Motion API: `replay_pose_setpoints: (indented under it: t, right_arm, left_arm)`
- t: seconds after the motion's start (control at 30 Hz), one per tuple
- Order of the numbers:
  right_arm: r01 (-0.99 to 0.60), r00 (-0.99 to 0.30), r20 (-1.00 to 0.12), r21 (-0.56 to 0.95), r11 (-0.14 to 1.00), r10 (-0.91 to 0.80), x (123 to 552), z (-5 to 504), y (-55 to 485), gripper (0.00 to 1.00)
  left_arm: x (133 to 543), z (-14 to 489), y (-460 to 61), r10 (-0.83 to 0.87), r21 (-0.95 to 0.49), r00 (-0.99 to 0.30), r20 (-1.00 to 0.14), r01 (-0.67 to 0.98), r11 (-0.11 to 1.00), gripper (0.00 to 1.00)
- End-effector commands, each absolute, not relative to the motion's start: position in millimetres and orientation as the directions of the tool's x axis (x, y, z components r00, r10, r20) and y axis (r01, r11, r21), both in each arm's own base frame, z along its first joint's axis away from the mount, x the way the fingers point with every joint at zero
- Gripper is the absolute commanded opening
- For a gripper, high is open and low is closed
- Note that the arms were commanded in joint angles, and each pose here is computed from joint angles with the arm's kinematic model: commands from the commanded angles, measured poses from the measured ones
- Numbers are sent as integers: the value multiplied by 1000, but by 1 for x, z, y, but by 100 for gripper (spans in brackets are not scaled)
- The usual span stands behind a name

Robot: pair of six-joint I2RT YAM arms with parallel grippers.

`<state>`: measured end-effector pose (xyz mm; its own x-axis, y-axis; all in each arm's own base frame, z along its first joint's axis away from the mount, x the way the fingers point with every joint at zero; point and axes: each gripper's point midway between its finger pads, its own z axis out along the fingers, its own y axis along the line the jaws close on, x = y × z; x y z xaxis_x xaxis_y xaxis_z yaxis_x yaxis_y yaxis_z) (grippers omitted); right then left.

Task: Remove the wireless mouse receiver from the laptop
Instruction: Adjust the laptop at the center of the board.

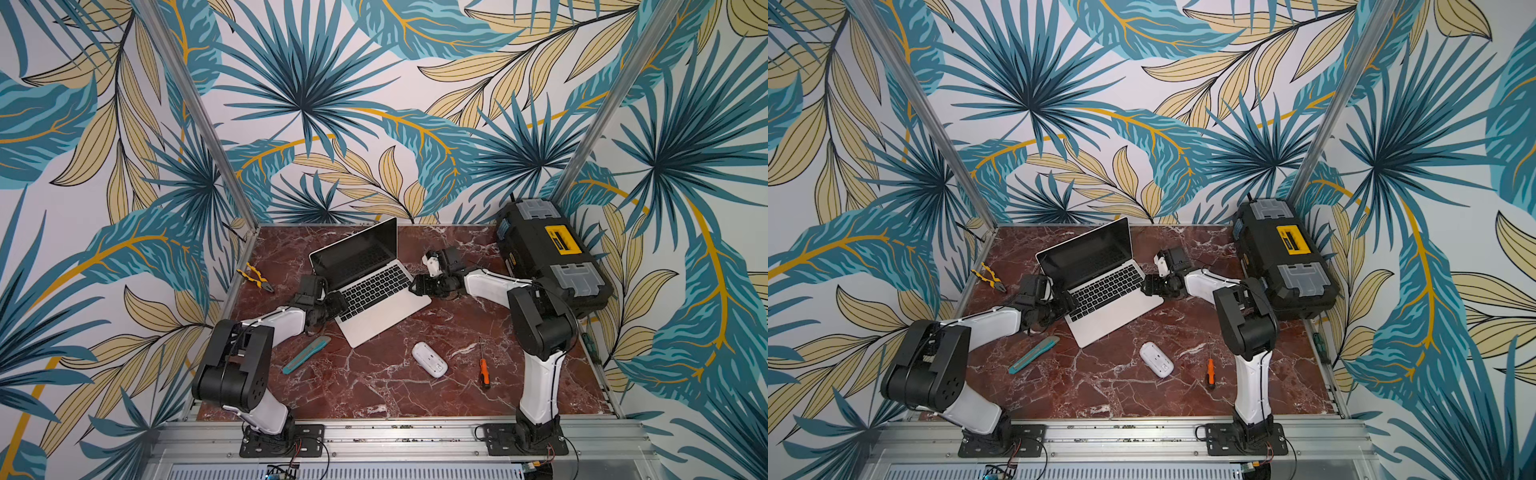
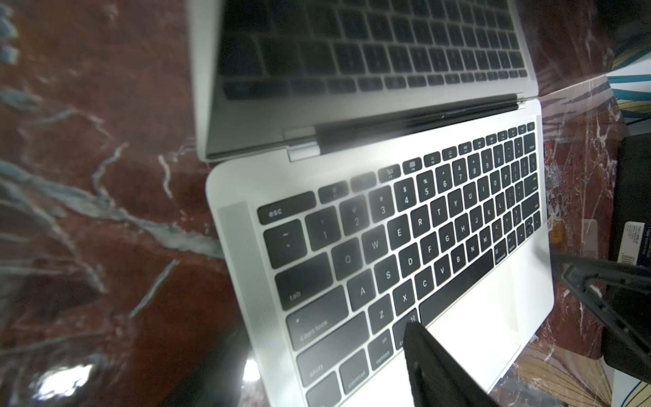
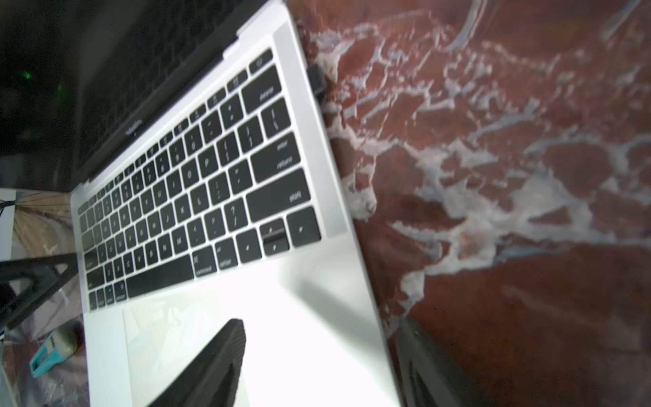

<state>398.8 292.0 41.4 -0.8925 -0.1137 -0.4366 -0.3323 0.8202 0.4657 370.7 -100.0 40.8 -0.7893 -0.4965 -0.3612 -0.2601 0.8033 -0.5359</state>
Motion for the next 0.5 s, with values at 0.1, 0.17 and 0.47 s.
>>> replay_pose_setpoints:
  t: [0.1, 0.17, 0.47]
  right_arm:
    - [-335, -910, -403, 583, 740, -95, 357, 55, 301, 71]
    - [-334, -914, -394, 598, 729, -96, 346, 52, 301, 69]
    - [-388, -908, -383, 619, 683, -169, 268, 50, 318, 68]
  left_arm:
    - [382, 21, -114, -450, -566, -833, -322, -211, 797, 71]
    - [386, 18, -116, -439, -564, -841, -315, -206, 800, 70]
    - [396, 10, -116, -392, -531, -868, -306, -186, 827, 70]
